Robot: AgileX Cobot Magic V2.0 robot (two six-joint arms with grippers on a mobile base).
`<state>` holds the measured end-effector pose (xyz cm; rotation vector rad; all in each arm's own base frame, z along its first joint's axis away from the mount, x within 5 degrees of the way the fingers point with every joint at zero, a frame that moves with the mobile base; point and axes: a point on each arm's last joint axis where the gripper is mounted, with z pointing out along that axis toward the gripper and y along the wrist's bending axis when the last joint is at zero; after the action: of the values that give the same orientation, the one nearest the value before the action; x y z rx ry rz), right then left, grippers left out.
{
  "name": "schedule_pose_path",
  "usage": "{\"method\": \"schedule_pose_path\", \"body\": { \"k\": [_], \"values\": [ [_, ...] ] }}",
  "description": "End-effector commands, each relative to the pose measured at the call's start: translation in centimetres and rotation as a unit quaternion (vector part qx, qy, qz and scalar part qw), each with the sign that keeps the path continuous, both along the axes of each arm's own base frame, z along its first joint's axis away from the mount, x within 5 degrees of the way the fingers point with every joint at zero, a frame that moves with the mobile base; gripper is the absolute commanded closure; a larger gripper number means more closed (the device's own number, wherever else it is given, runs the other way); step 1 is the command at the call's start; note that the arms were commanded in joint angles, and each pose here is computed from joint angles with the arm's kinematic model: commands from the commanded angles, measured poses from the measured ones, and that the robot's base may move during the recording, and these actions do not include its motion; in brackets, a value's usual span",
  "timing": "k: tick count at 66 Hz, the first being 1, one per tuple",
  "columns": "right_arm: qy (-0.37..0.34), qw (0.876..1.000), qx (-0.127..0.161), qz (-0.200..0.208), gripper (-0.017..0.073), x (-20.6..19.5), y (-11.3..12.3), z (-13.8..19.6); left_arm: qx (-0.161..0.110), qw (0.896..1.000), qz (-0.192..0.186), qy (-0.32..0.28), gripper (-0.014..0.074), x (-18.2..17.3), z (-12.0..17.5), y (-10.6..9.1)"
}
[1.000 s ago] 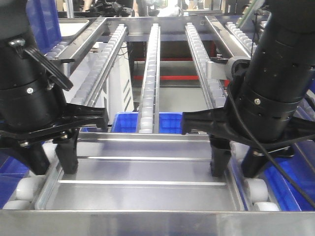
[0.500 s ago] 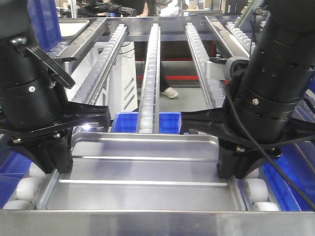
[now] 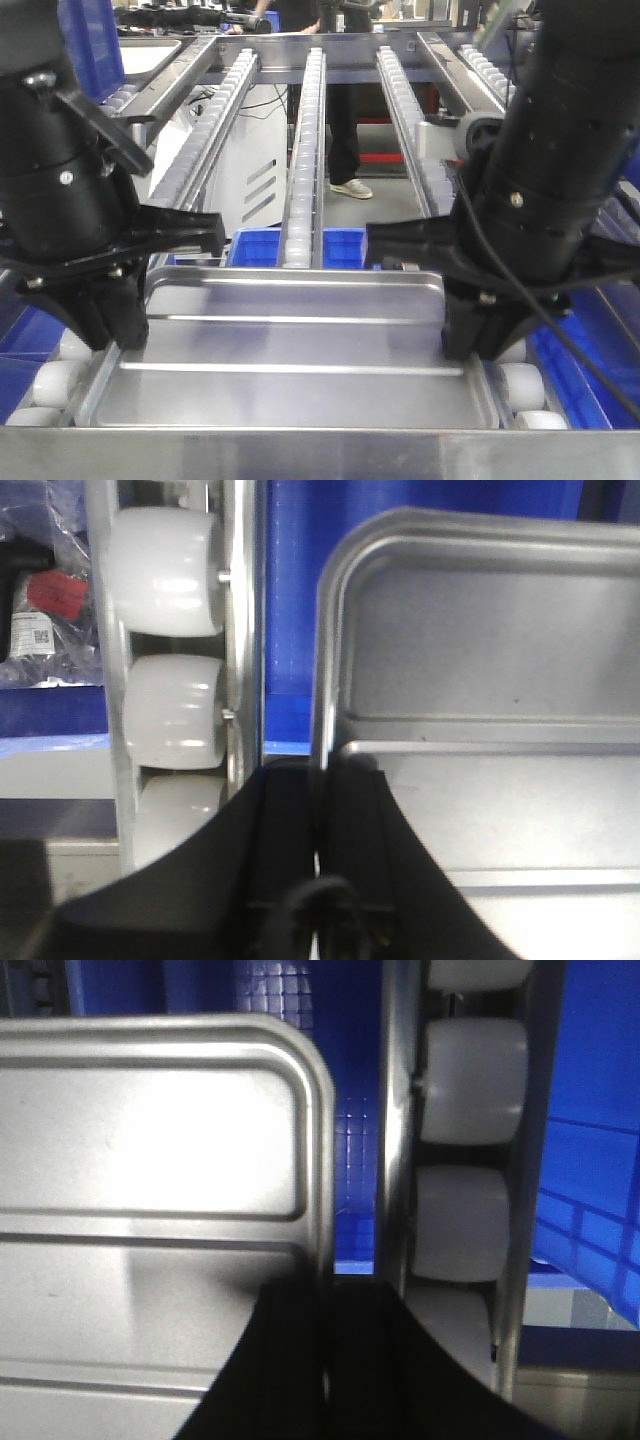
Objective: Grab silver tray and stack on right shelf
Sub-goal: 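Close both grippers on the opposite side rims of the silver tray, then lift the silver tray with both grippers and pull it toward the robot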
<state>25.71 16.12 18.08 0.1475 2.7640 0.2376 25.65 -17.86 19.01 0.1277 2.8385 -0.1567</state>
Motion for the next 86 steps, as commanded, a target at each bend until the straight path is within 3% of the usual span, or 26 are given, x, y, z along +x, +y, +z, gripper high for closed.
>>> {"method": "schedule_pose_path", "body": {
  "k": [1,15,27,35,42,52,63,74,86],
  "values": [
    [-0.041,0.999,0.017,0.002,0.0497,0.4,0.1,3.7,-0.014,0.999,-0.004,-0.031,0.0692,0.1,3.1,-0.1],
    [-0.066,0.998,0.024,-0.004,0.0497,-0.2,-0.5,7.5,-0.039,0.997,0.0,-0.064,0.0692,-1.1,6.9,0.8],
    [-0.057,0.998,0.016,0.0,0.0496,-2.2,-1.1,9.4,-0.037,0.997,0.004,-0.065,0.0692,-3.1,9.4,2.2],
    [-0.057,0.998,0.026,0.004,0.0496,-3.9,-0.9,10.2,-0.055,0.996,0.024,-0.069,0.0692,-4.1,10.8,2.9],
    [-0.041,0.998,0.034,-0.015,0.0496,-5.2,-0.8,10.3,-0.052,0.997,0.031,-0.053,0.0692,-5.7,11.1,3.4],
    [-0.023,0.999,0.03,-0.001,0.0496,-7.5,-0.4,10.1,-0.062,0.996,0.031,-0.051,0.0692,-8.9,11.0,3.6],
    [-0.006,1.0,0.027,0.002,0.0496,-10.3,0.2,10.5,-0.038,0.998,0.038,-0.035,0.0692,-12.1,9.9,4.0],
    [-0.004,1.0,-0.015,-0.015,0.0496,-12.1,0.3,10.4,0.0,0.998,0.042,-0.049,0.0692,-14.2,9.9,3.8],
    [-0.017,1.0,-0.012,-0.014,0.0496,-13.3,0.7,10.8,-0.004,0.998,0.03,-0.052,0.0692,-15.4,9.9,2.9]
  ]
}}
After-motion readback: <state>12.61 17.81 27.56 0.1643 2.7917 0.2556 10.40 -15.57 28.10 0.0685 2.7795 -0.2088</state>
